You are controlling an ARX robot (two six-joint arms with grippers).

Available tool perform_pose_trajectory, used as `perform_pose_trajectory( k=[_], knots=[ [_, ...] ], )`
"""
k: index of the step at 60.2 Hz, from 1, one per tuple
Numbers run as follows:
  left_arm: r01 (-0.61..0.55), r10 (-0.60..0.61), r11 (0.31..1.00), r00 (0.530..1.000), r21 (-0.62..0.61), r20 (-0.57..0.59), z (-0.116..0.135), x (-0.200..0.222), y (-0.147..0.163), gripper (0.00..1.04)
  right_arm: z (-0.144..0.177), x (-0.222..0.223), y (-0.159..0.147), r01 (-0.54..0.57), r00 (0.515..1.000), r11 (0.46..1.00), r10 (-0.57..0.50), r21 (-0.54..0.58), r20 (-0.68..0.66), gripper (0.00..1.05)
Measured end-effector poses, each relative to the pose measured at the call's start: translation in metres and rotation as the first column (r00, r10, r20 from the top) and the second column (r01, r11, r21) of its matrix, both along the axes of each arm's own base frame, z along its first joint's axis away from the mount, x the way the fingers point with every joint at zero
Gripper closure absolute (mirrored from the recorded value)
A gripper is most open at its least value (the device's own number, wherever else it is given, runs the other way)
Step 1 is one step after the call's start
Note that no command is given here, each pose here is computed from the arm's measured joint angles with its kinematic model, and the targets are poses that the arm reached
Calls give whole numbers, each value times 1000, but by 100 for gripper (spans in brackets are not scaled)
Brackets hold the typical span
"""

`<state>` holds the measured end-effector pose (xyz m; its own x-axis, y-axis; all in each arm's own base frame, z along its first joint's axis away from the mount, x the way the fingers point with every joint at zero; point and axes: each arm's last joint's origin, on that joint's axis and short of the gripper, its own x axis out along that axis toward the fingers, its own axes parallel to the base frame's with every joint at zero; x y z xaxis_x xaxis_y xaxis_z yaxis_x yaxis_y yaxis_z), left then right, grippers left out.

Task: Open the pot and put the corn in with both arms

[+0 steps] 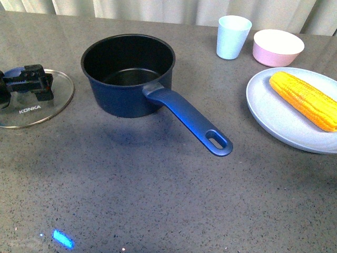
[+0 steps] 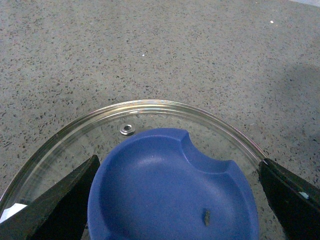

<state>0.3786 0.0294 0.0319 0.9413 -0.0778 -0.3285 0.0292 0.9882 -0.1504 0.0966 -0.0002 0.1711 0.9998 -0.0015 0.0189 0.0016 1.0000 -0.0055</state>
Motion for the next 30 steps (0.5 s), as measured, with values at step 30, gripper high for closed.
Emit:
perform_pose_trajectory(
  k=[30],
  knots=[
    [-34,37,999,994,-39,102,90,-36,9,9,0,0,0,0,1000,1000,0,0,0,9]
  ],
)
